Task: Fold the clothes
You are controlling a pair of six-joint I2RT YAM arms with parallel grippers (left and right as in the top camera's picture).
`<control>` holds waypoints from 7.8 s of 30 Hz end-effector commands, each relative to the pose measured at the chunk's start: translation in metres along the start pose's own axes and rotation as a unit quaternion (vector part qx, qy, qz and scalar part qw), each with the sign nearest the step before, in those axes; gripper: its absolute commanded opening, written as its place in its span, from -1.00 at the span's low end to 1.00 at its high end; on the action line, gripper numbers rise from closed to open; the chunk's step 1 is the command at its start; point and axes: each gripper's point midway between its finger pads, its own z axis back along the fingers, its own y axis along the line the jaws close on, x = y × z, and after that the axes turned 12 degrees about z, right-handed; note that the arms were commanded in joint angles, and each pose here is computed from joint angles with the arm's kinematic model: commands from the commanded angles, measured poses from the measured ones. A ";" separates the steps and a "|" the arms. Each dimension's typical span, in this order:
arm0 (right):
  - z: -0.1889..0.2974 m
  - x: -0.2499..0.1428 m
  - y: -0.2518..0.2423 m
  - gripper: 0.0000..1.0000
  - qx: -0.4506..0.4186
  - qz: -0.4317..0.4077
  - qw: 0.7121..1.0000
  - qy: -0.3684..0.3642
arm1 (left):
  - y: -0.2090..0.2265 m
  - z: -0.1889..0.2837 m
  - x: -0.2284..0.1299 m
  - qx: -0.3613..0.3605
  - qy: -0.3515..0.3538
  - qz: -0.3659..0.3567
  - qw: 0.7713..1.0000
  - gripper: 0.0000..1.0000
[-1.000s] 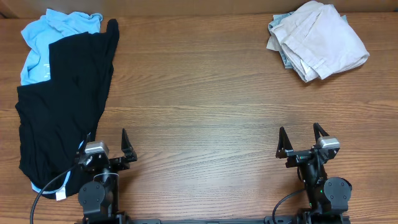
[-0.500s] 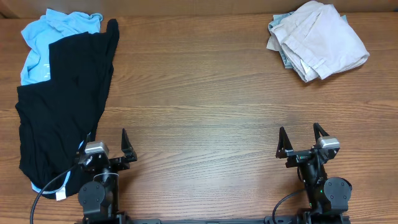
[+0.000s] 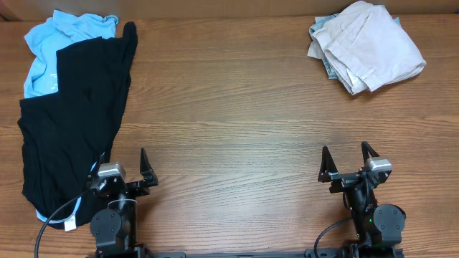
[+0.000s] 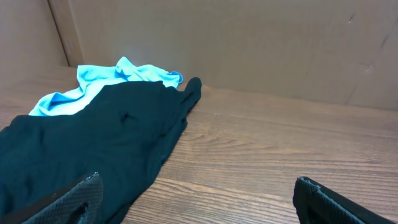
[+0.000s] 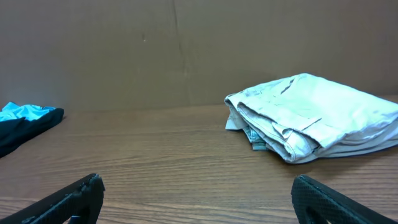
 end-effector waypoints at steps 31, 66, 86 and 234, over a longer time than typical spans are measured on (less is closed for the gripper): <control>0.000 -0.002 0.001 1.00 0.002 -0.001 1.000 -0.001 | 0.001 0.000 0.000 -0.001 -0.003 0.005 1.000 1.00; 0.000 -0.002 0.001 1.00 0.002 -0.002 1.000 -0.001 | 0.001 0.000 0.000 -0.001 -0.003 0.005 1.000 1.00; 0.000 -0.002 0.001 1.00 0.002 -0.001 1.000 -0.001 | 0.001 0.000 0.000 -0.001 -0.003 0.005 1.000 1.00; -0.107 0.094 0.019 0.37 0.148 -0.132 0.895 0.398 | 0.136 -0.206 0.112 0.179 0.293 0.062 0.937 -0.92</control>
